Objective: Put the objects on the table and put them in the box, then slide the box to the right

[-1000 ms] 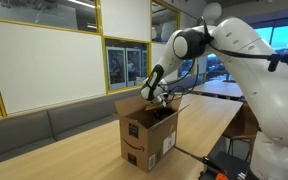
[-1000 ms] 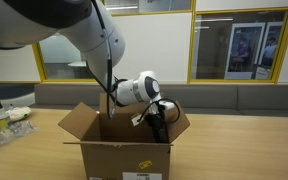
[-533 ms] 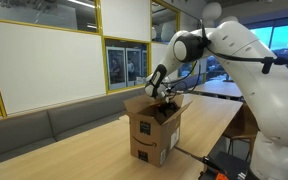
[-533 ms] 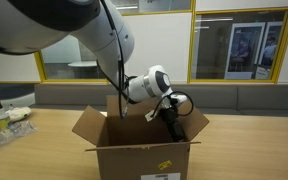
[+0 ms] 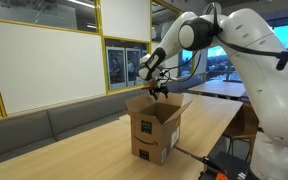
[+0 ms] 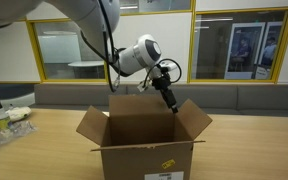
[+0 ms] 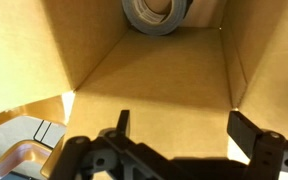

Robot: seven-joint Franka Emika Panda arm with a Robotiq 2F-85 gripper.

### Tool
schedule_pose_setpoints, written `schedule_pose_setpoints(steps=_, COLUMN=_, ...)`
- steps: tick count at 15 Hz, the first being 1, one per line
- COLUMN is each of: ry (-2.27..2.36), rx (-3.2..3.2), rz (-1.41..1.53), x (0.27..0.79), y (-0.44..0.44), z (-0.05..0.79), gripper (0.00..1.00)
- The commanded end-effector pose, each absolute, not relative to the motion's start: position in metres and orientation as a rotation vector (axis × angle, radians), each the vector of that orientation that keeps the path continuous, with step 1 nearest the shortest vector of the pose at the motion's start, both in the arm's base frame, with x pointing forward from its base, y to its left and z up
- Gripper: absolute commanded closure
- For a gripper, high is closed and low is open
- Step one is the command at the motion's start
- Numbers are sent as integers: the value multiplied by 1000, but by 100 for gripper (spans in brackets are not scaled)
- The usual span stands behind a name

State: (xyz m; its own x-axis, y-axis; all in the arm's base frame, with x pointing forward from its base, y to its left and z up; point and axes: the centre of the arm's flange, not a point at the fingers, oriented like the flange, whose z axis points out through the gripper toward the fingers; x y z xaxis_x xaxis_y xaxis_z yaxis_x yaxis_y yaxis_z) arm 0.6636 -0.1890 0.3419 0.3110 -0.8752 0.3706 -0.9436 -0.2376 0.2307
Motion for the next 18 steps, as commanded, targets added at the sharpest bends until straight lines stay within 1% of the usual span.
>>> schedule_pose_setpoints(steps=1, ry=-1643, rx=2185, rz=310, x=659, y=-151, z=414, gripper=0)
schedule_pose_setpoints(steps=3, ry=-1642, rx=2230, rz=332, x=654, y=-128, z=447, gripper=0)
schedule_pose_setpoints(steps=7, ry=-1603, rx=2366, rz=318, x=647, y=-76, z=484, gripper=0)
schedule_pose_setpoints(steps=18, ry=-1400, rx=2712, rz=201, x=619, y=94, z=512, gripper=0)
